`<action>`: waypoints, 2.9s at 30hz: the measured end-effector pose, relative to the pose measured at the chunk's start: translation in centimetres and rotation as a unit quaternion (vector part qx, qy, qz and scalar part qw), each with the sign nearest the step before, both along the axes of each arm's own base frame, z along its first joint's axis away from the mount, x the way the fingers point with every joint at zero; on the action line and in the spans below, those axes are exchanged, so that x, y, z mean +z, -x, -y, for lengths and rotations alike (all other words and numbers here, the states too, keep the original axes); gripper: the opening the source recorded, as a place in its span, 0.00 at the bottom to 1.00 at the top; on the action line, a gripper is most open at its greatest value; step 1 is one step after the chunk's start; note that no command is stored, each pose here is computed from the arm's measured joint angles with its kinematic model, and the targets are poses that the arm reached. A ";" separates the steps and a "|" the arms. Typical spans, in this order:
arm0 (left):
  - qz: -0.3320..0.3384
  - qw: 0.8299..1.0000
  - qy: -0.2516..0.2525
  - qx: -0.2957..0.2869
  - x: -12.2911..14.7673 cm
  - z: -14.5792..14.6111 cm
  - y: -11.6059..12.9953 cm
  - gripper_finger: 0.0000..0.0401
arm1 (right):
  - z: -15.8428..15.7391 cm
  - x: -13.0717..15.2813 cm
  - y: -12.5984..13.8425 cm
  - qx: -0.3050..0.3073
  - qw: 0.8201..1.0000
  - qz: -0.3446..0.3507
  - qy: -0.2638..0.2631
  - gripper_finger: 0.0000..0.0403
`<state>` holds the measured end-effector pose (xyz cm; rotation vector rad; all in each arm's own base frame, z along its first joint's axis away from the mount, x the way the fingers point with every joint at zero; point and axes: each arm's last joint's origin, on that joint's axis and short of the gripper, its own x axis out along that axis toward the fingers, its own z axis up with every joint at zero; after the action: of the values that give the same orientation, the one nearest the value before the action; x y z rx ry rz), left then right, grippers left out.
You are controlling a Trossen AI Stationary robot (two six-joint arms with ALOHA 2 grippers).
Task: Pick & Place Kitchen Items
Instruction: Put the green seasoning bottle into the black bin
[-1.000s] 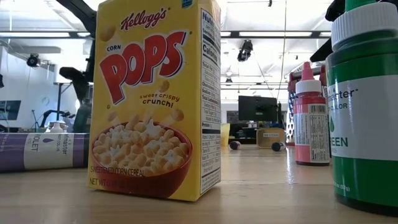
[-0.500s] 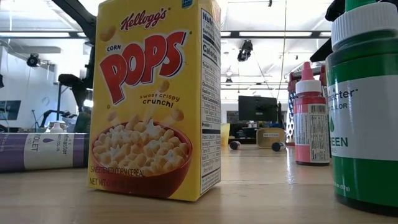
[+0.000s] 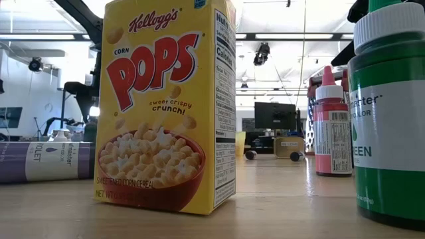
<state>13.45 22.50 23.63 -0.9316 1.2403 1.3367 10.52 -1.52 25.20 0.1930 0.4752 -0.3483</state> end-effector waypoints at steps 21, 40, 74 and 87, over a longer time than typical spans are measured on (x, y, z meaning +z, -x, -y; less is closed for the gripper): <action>0.006 0.998 0.009 -0.056 3.4 -0.1 -0.3 0.64 | 0.0 0.0 0.0 0.000 1.000 0.000 0.000 0.02; 0.115 0.983 0.005 -0.144 3.0 1.4 -3.7 0.64 | 0.0 0.0 0.0 0.000 1.000 0.000 0.000 0.02; 0.015 0.995 -0.032 -0.092 0.7 1.5 -2.7 0.51 | 0.0 0.0 0.0 0.000 1.000 0.000 0.000 0.02; -0.033 0.997 -0.031 -0.070 -0.7 1.5 -1.5 0.51 | 0.0 0.0 0.0 0.000 1.000 0.000 0.000 0.02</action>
<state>14.93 21.03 22.94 -0.7486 1.2834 1.2956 10.51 -1.51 25.19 0.1928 0.4756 -0.3476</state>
